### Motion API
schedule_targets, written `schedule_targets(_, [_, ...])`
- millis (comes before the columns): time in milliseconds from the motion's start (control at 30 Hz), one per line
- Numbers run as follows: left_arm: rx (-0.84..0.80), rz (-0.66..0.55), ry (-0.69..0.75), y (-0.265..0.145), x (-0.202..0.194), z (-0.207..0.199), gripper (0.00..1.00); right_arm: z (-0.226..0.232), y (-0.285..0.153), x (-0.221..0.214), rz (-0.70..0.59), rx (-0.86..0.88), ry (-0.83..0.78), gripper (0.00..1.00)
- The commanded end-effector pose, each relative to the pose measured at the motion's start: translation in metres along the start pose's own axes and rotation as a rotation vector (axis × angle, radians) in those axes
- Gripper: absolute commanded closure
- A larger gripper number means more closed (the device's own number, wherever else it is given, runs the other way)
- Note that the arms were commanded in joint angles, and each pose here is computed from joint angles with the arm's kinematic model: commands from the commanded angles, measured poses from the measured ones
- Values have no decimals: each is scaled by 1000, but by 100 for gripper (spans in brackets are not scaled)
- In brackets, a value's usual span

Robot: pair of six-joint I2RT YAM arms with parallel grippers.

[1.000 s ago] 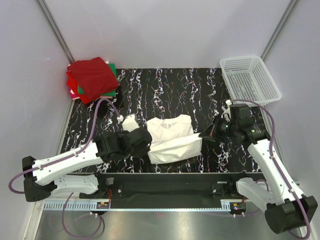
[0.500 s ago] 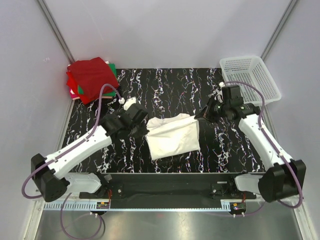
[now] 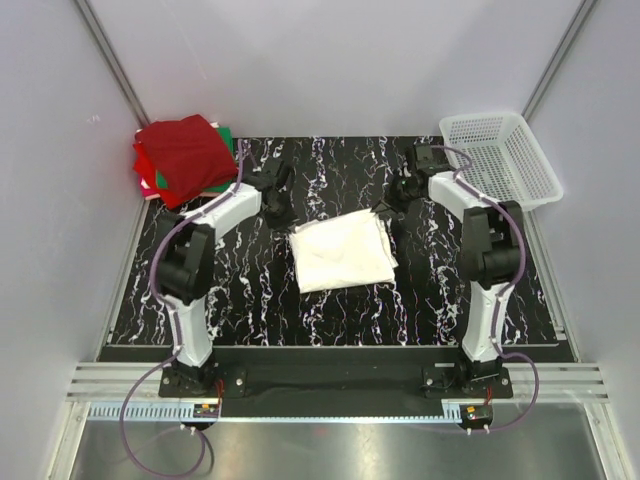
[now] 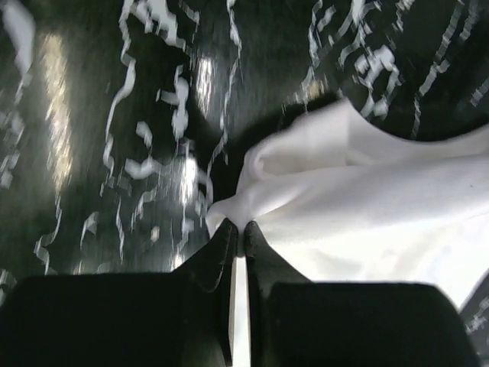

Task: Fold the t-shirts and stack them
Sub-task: Fold the tshirt

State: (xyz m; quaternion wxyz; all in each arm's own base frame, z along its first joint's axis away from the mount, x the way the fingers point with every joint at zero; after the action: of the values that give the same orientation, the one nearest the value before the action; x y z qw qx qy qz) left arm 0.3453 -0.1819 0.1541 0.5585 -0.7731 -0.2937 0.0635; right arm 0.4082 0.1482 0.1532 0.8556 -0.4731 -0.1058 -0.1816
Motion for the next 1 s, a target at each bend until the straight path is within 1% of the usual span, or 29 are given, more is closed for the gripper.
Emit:
schedule_targets(0, [-118, 79, 86, 24, 19, -22, 93, -11, 18, 23, -48, -59, 30, 95])
schedule_targets(67, [-132, 94, 83, 33, 26, -25, 92, -16, 25, 25, -59, -82, 43, 95])
schedule_targets(133, [-131, 102, 74, 42, 34, -27, 88, -21, 30, 28, -63, -103, 46, 93])
schedule_targets(167, [-140, 102, 77, 42, 39, -30, 87, -23, 32, 30, -63, -113, 51, 88])
schedule_targets(200, [-136, 104, 76, 44, 41, -29, 81, -25, 34, 29, -55, -122, 56, 80])
schedule_targets(300, [-155, 78, 97, 29, 47, -34, 73, -29, 25, 34, -78, -160, 49, 73])
schedule_targets(333, [-153, 60, 99, 23, 48, -34, 68, -29, 21, 35, -90, -170, 38, 73])
schedule_targets(367, [-149, 52, 104, 18, 47, -32, 66, -31, 16, 37, -109, -194, 34, 76])
schedule_targets(400, [-176, 18, 109, -1, 48, -35, 64, -27, 3, 38, -135, -194, 26, 79])
schedule_targets(433, [-174, -3, 112, -9, 49, -34, 57, -27, -3, 38, -153, -202, 20, 81])
schedule_targets(467, [-166, -12, 112, -15, 47, -30, 55, -26, -10, 39, -168, -208, 18, 81])
schedule_targets(500, [-173, -35, 108, -31, 46, -30, 54, -24, -23, 38, -182, -215, 16, 80])
schedule_targets(533, [-172, -46, 108, -38, 44, -29, 52, -23, -29, 37, -187, -221, 6, 77])
schedule_targets(567, [-165, -49, 101, -42, 42, -24, 51, -23, -35, 37, -196, -234, -1, 68])
schedule_targets(600, [-181, -67, 101, -56, 40, -24, 51, -20, -44, 32, -200, -241, -5, 61])
schedule_targets(633, [-174, -84, 94, -61, 38, -22, 50, -19, -49, 29, -202, -245, -13, 49])
schedule_targets(667, [-164, -79, 92, -63, 33, -17, 50, -18, -54, 25, -206, -239, -14, 48])
schedule_targets(733, [-168, -112, 100, -77, 25, -16, 49, -12, -70, 13, -233, -203, -20, 47])
schedule_targets(767, [-152, -107, 100, -76, 17, -11, 49, -6, -74, 6, -222, -131, -31, 47])
schedule_targets(800, [-174, -119, 117, -83, 9, -14, 49, -2, -81, -4, -240, -75, -48, 47])
schedule_targets(833, [-177, -118, 117, -82, 4, -13, 49, 3, -81, -12, -231, -25, -64, 48])
schedule_targets(867, [-167, -95, 110, -76, -5, -8, 49, 11, -82, -22, -191, 75, -88, 47])
schedule_targets(900, [-199, -99, 117, -75, -10, -12, 49, 13, -79, -32, -179, 135, -112, 48])
schedule_targets(933, [-217, -83, 117, -72, -16, -12, 49, 22, -76, -43, -127, 234, -137, 48])
schedule_targets(967, [-226, -67, 107, -62, -23, -9, 49, 18, -66, -51, -99, 284, -144, 48])
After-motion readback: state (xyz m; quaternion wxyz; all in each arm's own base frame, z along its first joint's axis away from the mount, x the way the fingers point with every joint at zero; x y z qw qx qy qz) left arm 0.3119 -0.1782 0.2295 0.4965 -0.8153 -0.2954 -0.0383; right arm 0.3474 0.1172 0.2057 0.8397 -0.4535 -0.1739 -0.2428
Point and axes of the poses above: each gripper's point midway between its finger pads, its own y axis out along the fingers, its own z axis along the line the jaws close on, x = y × z, the point moved 9 cm from there along -y, back along the fingers, and after that the axes turned 14 degrees about -y, right-handed, at the moved point
